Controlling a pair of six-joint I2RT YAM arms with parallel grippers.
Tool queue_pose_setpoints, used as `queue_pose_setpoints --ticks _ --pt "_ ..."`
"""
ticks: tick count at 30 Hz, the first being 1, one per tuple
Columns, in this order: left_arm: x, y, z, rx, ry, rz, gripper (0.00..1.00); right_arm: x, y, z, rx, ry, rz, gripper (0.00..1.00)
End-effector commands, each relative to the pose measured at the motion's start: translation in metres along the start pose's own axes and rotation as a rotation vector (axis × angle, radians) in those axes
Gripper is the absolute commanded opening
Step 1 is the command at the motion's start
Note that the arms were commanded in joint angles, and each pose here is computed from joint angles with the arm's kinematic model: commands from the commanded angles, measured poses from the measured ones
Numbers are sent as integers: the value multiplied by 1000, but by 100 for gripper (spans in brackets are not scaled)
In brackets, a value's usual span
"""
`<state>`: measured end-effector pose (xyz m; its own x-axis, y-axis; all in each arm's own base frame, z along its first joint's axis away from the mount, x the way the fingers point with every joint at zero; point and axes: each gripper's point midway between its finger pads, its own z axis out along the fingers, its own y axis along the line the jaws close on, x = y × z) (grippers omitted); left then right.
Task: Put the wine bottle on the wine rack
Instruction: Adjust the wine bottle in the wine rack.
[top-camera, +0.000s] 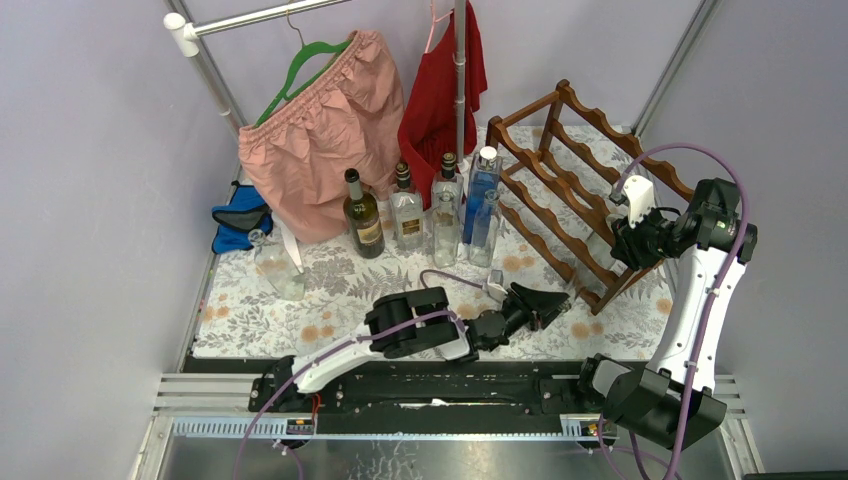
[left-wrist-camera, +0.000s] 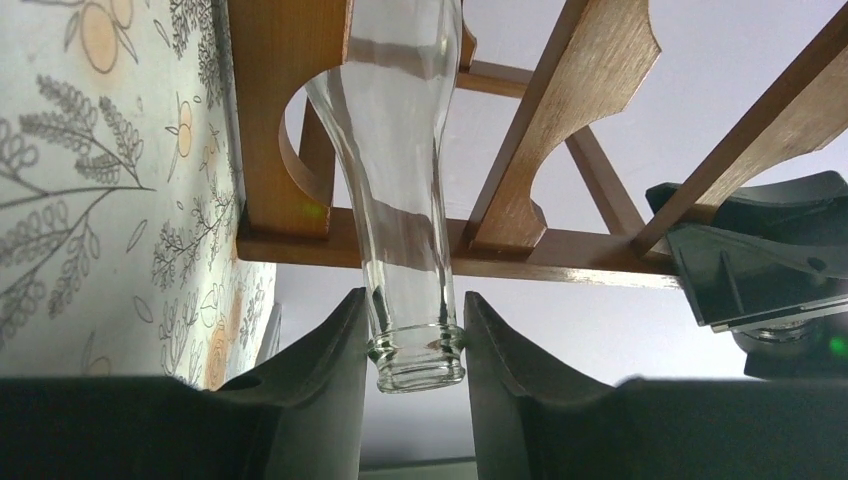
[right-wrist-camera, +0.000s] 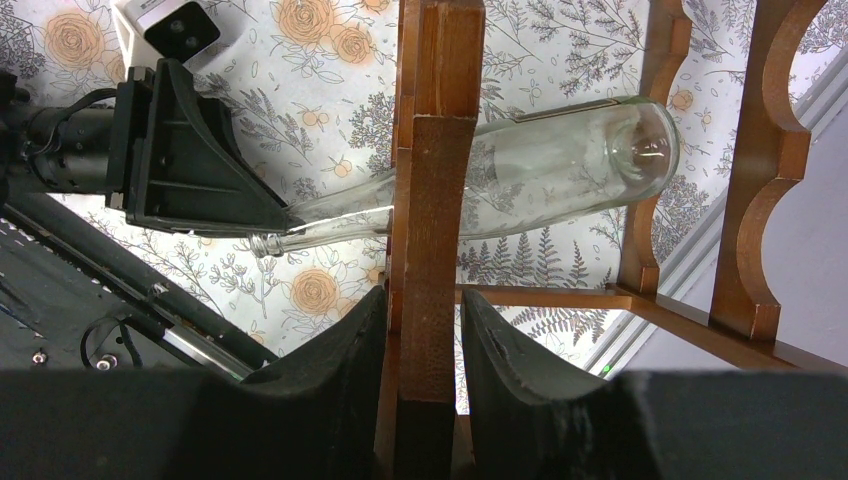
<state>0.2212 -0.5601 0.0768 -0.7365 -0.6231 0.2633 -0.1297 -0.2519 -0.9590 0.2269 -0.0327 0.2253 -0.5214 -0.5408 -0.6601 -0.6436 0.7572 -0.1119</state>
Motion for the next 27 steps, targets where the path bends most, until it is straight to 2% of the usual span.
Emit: queue_pose_setpoints --ticks 1,14,27 --pt "-31 65 -17 -173 49 46 0 11 19 1 -65 39 27 0" --pt "-41 54 -34 -147 87 223 0 12 22 1 -68 34 23 0" --pt "-31 28 -9 4 83 173 0 14 23 0 -63 42 18 0"
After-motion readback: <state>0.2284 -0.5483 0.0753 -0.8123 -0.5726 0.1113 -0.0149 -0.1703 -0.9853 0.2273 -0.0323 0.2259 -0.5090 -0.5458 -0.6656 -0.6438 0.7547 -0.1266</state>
